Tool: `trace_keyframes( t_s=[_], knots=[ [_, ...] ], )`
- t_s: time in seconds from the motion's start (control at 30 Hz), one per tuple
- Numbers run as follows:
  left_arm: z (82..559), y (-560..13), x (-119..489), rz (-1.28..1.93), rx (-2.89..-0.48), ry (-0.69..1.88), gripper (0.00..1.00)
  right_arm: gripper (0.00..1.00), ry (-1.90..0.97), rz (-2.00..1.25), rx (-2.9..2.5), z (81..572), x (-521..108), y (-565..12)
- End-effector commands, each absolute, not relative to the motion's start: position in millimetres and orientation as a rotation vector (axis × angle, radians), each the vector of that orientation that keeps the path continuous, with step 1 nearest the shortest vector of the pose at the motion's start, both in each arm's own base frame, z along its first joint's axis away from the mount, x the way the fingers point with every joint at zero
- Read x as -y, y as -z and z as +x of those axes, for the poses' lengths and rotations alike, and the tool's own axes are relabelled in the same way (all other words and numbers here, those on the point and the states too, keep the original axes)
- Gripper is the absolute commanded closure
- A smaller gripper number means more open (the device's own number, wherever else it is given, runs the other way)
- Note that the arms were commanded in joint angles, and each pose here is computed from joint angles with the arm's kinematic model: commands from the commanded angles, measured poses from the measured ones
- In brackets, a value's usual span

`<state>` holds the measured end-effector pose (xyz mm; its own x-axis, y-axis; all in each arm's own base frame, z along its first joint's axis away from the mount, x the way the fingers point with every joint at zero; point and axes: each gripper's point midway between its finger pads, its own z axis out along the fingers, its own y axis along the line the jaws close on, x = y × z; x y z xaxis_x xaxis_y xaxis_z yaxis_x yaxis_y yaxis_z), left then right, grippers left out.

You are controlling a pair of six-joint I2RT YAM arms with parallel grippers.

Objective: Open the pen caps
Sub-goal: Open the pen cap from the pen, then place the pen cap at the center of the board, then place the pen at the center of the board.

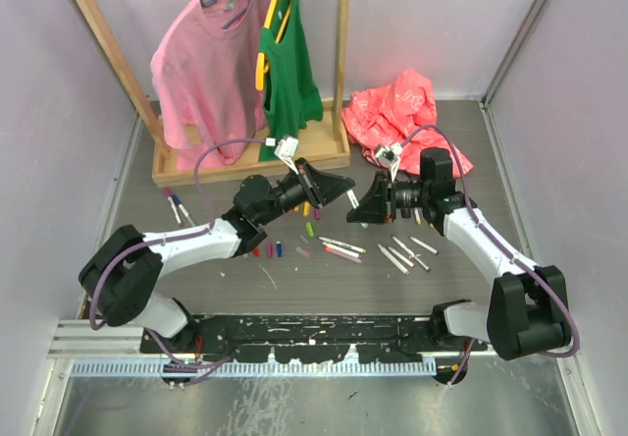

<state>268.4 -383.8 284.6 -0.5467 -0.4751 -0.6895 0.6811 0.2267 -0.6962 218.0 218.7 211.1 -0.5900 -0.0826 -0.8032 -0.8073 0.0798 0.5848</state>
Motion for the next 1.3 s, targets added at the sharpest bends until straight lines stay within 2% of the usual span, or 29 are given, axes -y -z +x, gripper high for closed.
trace_keyframes(
  t_s=[0.0, 0.2, 0.37, 0.53, 0.67, 0.9, 1.13, 1.27],
  knots=[
    [282, -364, 345, 0.155, -1.26, 1.408, 1.0, 0.99, -1.575, -0.921, -1.729, 220, -222, -223],
    [301, -450, 283, 0.063, -1.078, 1.113, 1.0, 0.99, -1.625, -0.936, -1.745, 215, -227, -220],
    [297, -507, 250, 0.019, -0.954, 1.063, 1.0, 0.99, -1.642, -0.962, -1.724, 210, -227, -223],
    [279, -526, 238, 0.05, -0.91, 1.071, 1.0, 0.99, -1.577, -0.959, -1.734, 215, -227, -223],
    [264, -500, 244, 0.11, -0.996, 1.116, 1.0, 0.99, -1.202, -0.989, -1.84, 244, -211, -204],
    [253, -404, 261, 0.133, -1.265, 1.232, 1.0, 0.99, -0.63, -0.961, -1.967, 297, -153, -187],
    [254, -316, 303, 0.136, -1.553, 1.36, 1.0, 0.99, -0.304, -0.769, -2.125, 330, -78, -169],
    [254, -280, 332, 0.191, -1.676, 1.279, 1.0, 0.99, -0.231, -0.625, -2.23, 336, -28, -153]
  ],
)
